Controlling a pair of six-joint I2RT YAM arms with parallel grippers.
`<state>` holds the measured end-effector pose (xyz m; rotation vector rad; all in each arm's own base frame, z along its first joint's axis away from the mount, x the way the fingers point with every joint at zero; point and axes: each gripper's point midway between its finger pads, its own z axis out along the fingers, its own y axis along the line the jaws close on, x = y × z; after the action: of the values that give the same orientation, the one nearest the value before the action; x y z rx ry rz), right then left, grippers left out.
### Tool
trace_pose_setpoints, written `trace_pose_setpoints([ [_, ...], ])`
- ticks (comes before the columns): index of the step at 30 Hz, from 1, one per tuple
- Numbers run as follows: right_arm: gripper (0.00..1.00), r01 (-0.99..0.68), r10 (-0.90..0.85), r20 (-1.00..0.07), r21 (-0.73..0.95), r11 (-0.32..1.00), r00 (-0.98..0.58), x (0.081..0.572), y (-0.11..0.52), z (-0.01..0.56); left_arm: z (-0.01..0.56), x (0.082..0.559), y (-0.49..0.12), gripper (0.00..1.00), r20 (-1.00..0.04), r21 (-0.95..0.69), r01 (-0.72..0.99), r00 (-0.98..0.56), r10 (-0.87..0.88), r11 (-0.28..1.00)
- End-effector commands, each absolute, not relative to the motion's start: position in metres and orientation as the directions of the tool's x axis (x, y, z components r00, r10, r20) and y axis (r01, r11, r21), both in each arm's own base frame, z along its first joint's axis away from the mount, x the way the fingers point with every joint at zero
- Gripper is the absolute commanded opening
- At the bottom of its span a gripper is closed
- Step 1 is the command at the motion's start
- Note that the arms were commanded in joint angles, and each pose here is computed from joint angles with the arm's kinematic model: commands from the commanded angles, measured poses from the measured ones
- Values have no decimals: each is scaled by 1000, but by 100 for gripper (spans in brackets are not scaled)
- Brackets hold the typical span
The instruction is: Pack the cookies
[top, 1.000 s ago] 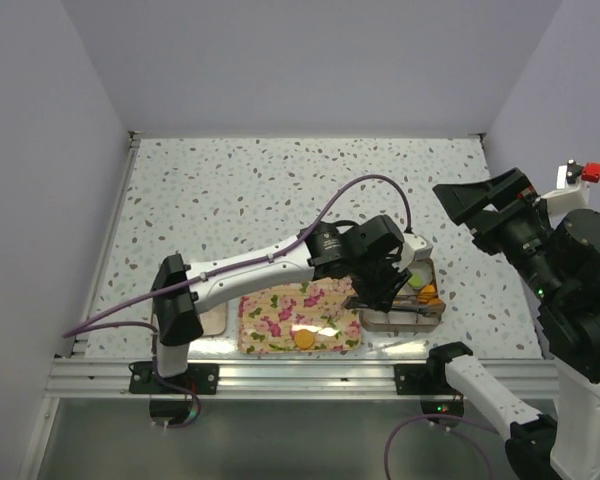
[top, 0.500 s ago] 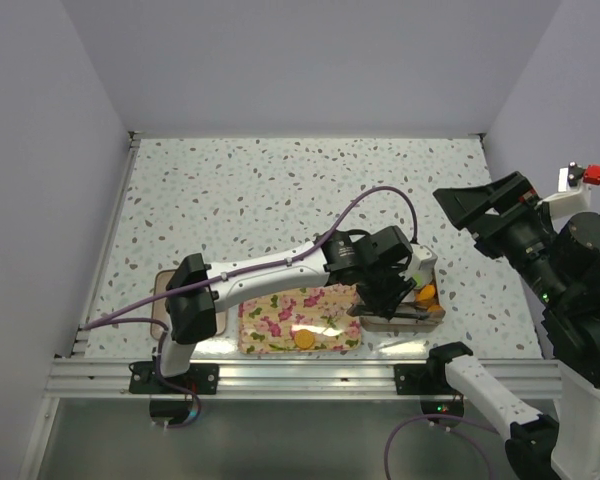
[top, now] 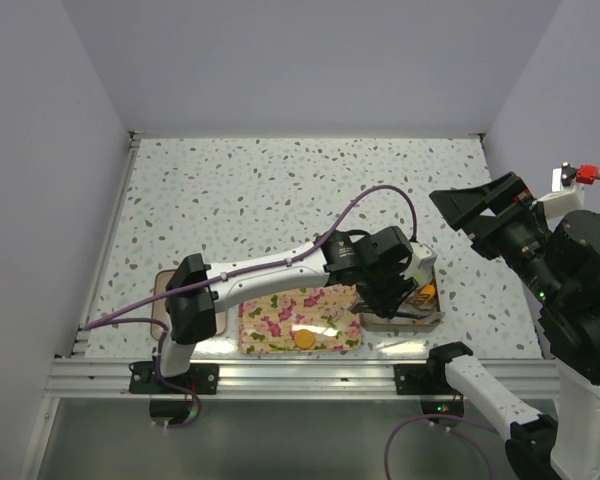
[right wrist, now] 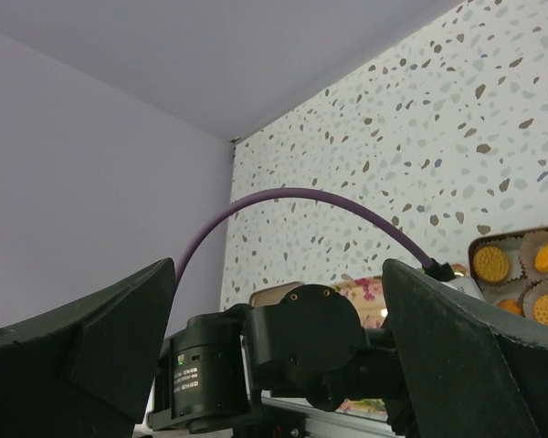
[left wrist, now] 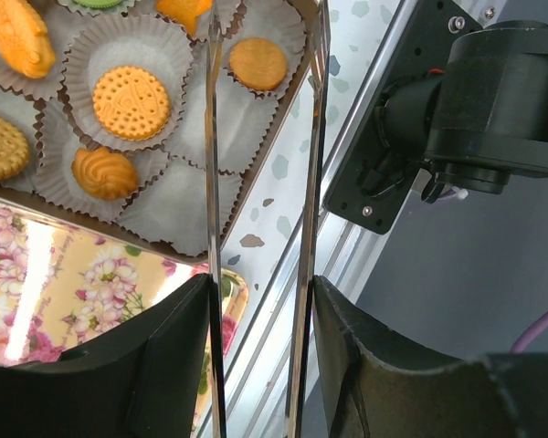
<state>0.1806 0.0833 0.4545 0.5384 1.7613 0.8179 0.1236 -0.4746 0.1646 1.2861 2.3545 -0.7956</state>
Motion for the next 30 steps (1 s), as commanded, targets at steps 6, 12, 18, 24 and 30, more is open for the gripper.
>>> trace_pose_setpoints([
  [6, 99, -54, 721, -608, 776, 629, -331, 191, 91, 456, 242, 136, -442, 52, -651, -268, 834, -525, 548, 482],
  [12, 99, -69, 719, -605, 779, 623, -341, 199, 97, 456, 251, 138, -371, 52, -619, -208, 770, -581, 528, 603],
  [18, 99, -72, 731, -580, 798, 598, -360, 206, 103, 447, 238, 117, -309, 51, -551, -191, 725, -637, 538, 662],
  [24, 99, -72, 731, -565, 807, 586, -382, 212, 109, 439, 209, 85, -251, 48, -422, -186, 695, -695, 582, 695],
  [30, 99, -64, 731, -548, 815, 575, -407, 217, 114, 430, 202, 65, -222, 47, -379, -213, 672, -726, 573, 710],
])
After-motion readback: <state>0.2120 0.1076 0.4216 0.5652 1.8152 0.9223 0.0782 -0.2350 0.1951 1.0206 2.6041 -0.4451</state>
